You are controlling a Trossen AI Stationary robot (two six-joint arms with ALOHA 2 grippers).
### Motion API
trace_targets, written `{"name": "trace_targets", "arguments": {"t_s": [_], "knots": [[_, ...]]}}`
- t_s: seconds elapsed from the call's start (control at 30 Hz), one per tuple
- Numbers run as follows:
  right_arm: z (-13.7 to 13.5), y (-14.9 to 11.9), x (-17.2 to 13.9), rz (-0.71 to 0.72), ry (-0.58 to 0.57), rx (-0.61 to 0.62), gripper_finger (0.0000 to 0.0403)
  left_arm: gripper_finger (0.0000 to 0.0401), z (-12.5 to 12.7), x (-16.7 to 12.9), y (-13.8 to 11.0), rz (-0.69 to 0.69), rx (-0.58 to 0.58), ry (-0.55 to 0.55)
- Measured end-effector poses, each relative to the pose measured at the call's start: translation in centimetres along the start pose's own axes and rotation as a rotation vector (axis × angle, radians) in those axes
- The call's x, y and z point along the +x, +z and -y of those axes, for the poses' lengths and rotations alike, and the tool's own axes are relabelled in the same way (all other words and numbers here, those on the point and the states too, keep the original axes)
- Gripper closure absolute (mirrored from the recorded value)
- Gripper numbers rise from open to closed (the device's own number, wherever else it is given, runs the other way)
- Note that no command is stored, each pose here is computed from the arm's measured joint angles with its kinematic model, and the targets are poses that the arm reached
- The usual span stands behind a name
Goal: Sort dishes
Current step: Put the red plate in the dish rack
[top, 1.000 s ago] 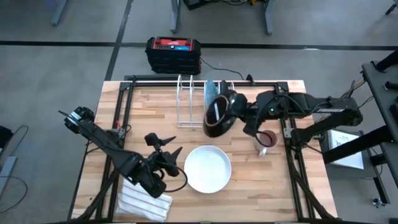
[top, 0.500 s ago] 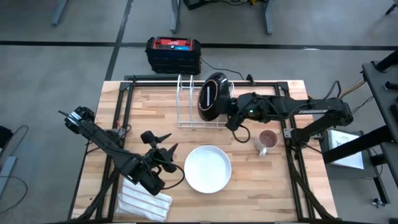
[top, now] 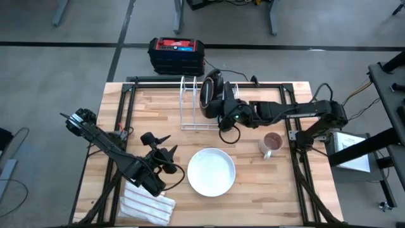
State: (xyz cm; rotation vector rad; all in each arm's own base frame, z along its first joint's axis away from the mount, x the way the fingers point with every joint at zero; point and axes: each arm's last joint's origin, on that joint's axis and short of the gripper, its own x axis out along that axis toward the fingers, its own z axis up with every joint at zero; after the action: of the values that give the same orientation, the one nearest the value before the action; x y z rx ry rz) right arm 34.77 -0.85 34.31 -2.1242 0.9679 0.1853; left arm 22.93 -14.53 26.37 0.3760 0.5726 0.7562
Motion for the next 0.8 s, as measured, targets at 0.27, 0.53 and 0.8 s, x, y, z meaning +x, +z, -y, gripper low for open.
{"name": "trace_targets", "arguments": {"t_s": [0.27, 0.53, 0.8], "knots": [[-0.1, 1.6, 1.9, 0.004, 0.038, -0.060, 0.0396, 0.0170, 0.0, 0.0, 0.0, -0.002, -0.001, -0.002], [-0.5, 2.4, 3.7, 0.005, 0.071, -0.108, 0.0396, 0.0170, 0.0, 0.0, 0.0, -0.002, -0.003, -0.003], [-1.2, 2.9, 5.4, 0.011, 0.109, -0.122, 0.0396, 0.0170, 0.0, 0.0, 0.0, -0.003, 0.000, -0.002]]}}
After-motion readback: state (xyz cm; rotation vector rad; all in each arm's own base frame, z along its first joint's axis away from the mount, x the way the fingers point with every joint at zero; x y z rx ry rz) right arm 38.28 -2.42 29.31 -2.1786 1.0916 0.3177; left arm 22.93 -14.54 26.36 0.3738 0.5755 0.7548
